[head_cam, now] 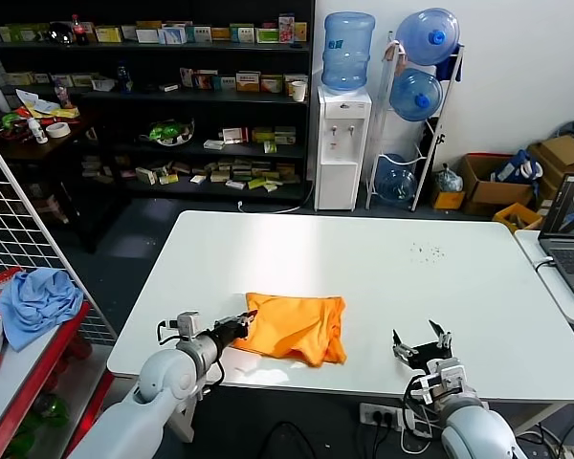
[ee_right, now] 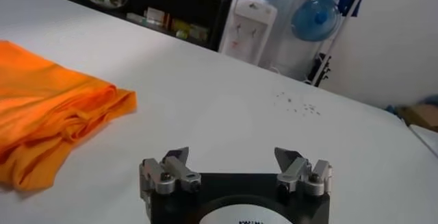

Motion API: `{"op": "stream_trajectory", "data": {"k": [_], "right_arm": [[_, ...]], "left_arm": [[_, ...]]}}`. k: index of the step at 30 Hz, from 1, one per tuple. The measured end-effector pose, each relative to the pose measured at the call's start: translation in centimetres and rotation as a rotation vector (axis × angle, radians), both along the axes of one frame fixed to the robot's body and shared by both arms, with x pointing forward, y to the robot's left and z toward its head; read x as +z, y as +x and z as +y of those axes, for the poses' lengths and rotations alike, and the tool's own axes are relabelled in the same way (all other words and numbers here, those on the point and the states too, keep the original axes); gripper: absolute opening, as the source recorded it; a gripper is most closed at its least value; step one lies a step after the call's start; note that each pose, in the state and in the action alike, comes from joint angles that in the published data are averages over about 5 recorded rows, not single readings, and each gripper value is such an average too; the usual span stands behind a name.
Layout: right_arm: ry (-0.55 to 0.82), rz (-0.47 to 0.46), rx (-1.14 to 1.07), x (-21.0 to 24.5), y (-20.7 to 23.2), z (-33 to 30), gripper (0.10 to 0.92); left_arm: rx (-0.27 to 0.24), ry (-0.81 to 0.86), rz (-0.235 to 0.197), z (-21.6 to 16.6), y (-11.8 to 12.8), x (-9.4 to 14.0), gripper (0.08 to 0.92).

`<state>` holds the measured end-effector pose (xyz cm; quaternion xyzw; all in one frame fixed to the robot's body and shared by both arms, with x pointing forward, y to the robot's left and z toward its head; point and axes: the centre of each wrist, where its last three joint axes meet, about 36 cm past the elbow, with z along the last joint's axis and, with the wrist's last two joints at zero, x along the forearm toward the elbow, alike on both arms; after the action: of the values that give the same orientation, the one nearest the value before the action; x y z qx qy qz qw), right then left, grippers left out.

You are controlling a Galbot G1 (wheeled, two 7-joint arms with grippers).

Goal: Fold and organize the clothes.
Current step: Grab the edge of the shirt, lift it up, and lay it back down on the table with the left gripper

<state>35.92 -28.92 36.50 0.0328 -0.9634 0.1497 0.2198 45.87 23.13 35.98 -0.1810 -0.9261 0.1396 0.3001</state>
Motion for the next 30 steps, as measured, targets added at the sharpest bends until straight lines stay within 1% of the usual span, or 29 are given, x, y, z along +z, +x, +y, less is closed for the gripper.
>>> {"op": "stream_trajectory", "data": {"k": [5,9,13,18,23,30], "right_arm": [[0.005,-0.006,0.006,0.1,0.5,0.3,0.823],[0.009,-0.011,0.013,0.2,0.9,0.6,0.823],[0.013,-0.018,0.021,0.4,1.2,0.9,0.823],[0.017,-0.025,0.029,0.6,1.6,1.2,0.823],[0.020,-0.033,0.037,0.6,1.9,1.4,0.823],[0.028,-0.037,0.042,0.5,1.9,1.7,0.823]], "left_arm": [[0.053,0.056,0.001,3.1,0.3,0.7,0.123],[0.105,0.131,-0.004,6.8,1.0,1.7,0.123],[0.155,0.233,-0.024,11.0,1.6,3.1,0.123],[0.209,0.395,-0.062,15.9,2.2,5.0,0.123],[0.246,0.581,-0.117,20.0,2.7,6.7,0.123],[0.272,0.824,-0.199,24.4,3.2,8.8,0.123]]}}
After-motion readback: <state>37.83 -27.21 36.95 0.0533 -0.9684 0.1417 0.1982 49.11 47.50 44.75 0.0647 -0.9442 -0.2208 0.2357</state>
